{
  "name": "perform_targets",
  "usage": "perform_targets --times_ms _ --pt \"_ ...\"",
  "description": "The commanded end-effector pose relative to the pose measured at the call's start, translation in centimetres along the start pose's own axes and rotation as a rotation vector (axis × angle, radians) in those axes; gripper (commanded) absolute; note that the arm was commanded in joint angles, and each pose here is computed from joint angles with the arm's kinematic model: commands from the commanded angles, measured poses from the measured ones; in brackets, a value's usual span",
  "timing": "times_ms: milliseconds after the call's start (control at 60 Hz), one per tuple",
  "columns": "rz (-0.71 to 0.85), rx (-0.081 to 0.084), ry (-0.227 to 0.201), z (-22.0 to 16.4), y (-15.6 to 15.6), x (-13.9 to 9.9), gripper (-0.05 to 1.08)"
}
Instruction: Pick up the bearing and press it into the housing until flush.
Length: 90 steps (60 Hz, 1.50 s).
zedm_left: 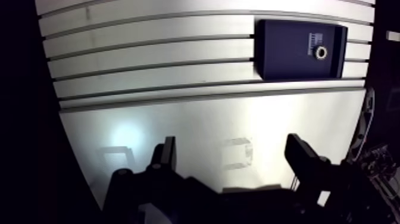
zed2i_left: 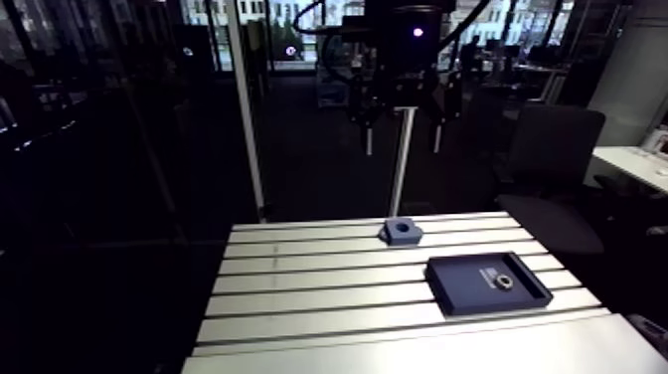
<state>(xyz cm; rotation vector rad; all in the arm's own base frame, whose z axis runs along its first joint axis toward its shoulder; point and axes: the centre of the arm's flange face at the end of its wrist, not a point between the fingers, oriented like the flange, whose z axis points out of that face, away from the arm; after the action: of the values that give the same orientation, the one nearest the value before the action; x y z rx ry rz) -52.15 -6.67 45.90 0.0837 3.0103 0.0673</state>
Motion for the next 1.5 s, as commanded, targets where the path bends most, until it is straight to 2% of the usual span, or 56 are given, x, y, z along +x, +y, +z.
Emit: perform_targets --times_ms 17,383,550,667,683,700,717,733,750,767,783,800,817,833,850,867,883,900,917,933,1083,1350,1500 --pt "-0.151 -0.060 0.046 -2.2 -3.1 -5.7 0.00" --pt "-0.149 -0.063 0.045 -2.0 -2.9 -5.7 0.01" --pt "-0.164 -0.065 0.047 -1.7 -2.1 -4.6 0.00" --pt "-0.177 -0.064 0.080 -1.7 1.8 -2.7 0.01" --pt "-0.165 -0.060 0.081 -1.6 3.5 -2.3 0.01" --pt "-0.165 -0.060 0.081 -1.6 3.5 -2.3 0.01" --pt "-0.150 -0.055 0.081 -1.4 5.3 -1.9 0.01" --pt "-0.150 -0.055 0.081 -1.4 5.3 -1.9 0.01" --pt "-0.136 -0.052 0.081 -1.3 7.0 -1.6 0.01" --pt "-0.136 -0.052 0.081 -1.3 7.0 -1.6 0.01" --pt "-0.129 -0.049 0.083 -1.1 8.7 -1.4 0.01" --pt "-0.125 -0.042 0.086 -0.8 10.3 -1.0 0.01" --pt "-0.125 -0.042 0.086 -0.8 10.3 -1.0 0.01" --pt "-0.129 -0.033 0.086 -0.3 11.4 -0.6 0.01" --pt "-0.129 -0.033 0.086 -0.3 11.4 -0.6 0.01" --pt "-0.133 -0.021 0.086 0.2 12.4 -0.2 0.01" --pt "-0.133 -0.021 0.086 0.2 12.4 -0.2 0.01" --pt "-0.135 -0.012 0.088 0.5 13.1 0.0 0.01" --pt "-0.135 -0.012 0.088 0.5 13.1 0.0 0.01" --pt "-0.136 -0.005 0.089 0.9 13.8 0.3 0.01" --pt "-0.142 0.004 0.075 3.0 14.9 1.9 0.01" --pt "-0.132 -0.006 0.091 5.7 15.6 3.5 0.01" --pt "-0.115 -0.005 0.095 7.4 15.7 4.0 0.01"
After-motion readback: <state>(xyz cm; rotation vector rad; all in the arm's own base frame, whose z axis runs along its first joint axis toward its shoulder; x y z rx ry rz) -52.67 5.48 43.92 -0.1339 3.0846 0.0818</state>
